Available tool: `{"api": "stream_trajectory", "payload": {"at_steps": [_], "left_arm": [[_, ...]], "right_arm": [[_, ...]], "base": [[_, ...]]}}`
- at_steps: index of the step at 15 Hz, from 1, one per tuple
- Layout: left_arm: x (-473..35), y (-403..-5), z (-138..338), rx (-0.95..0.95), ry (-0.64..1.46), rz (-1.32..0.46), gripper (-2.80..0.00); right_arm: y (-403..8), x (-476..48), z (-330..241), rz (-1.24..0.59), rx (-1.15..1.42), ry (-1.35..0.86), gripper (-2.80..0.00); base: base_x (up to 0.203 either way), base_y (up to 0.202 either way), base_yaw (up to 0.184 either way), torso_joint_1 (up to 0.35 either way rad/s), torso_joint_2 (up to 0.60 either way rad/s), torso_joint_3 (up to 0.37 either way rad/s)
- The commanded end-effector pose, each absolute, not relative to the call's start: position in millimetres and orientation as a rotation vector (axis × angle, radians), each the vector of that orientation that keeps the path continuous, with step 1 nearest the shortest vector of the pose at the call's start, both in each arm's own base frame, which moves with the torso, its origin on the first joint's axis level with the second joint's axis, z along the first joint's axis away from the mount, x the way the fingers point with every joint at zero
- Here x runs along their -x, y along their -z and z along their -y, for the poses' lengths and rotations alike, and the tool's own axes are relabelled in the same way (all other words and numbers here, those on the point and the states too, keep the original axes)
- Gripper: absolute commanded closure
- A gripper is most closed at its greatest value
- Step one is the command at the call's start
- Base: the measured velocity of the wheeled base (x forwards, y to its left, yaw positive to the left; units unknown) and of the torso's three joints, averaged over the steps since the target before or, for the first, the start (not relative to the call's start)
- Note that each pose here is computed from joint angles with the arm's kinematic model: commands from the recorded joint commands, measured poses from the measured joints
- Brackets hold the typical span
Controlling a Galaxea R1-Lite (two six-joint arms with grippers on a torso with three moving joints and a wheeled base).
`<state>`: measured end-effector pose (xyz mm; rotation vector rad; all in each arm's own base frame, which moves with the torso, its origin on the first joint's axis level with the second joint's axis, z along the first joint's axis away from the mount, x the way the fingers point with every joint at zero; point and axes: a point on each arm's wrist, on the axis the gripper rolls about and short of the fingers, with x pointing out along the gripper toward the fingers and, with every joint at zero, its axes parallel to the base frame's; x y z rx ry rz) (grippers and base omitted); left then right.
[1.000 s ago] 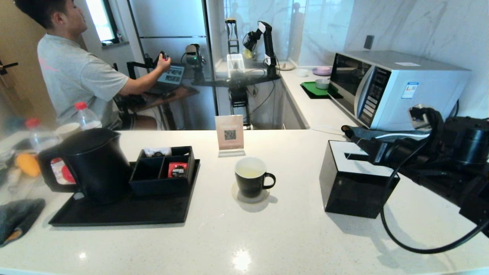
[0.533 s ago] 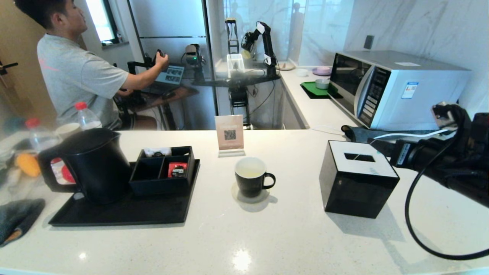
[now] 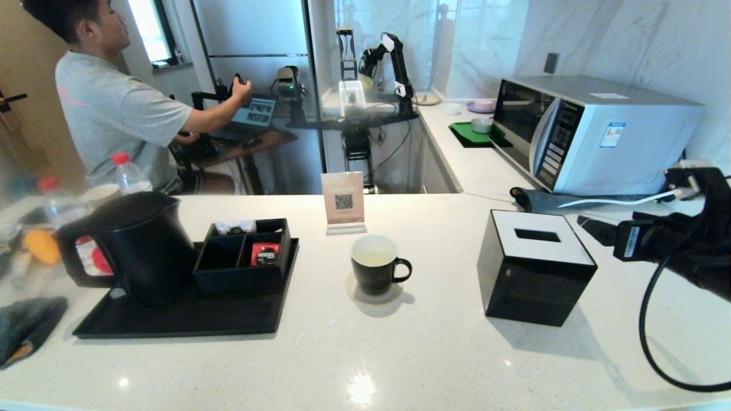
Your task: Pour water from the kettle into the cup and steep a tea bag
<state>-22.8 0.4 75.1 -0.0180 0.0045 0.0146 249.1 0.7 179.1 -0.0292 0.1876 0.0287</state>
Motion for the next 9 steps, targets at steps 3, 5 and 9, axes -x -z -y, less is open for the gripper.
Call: {"api": "stream_trajectory", "payload": {"at_steps": [3, 5, 9], "left_arm": [[23, -75, 0, 0.018, -0.015, -0.004, 0.0], [23, -75, 0, 0.018, -0.015, -0.004, 0.0], [23, -75, 0, 0.018, -0.015, -0.004, 0.0]], "right_arm": [[-168, -248, 11, -0.228, 0.069, 0.015, -2.8], [-163, -247, 17, -0.247, 0.092, 0.035, -2.8], [-156, -246, 23, -0.277, 0.092, 0.057, -2.8]], "base": [[0.0, 0.0, 0.0, 0.0, 0.0, 0.0], [0.0, 0.0, 0.0, 0.0, 0.0, 0.0], [0.0, 0.0, 0.0, 0.0, 0.0, 0.0]]}}
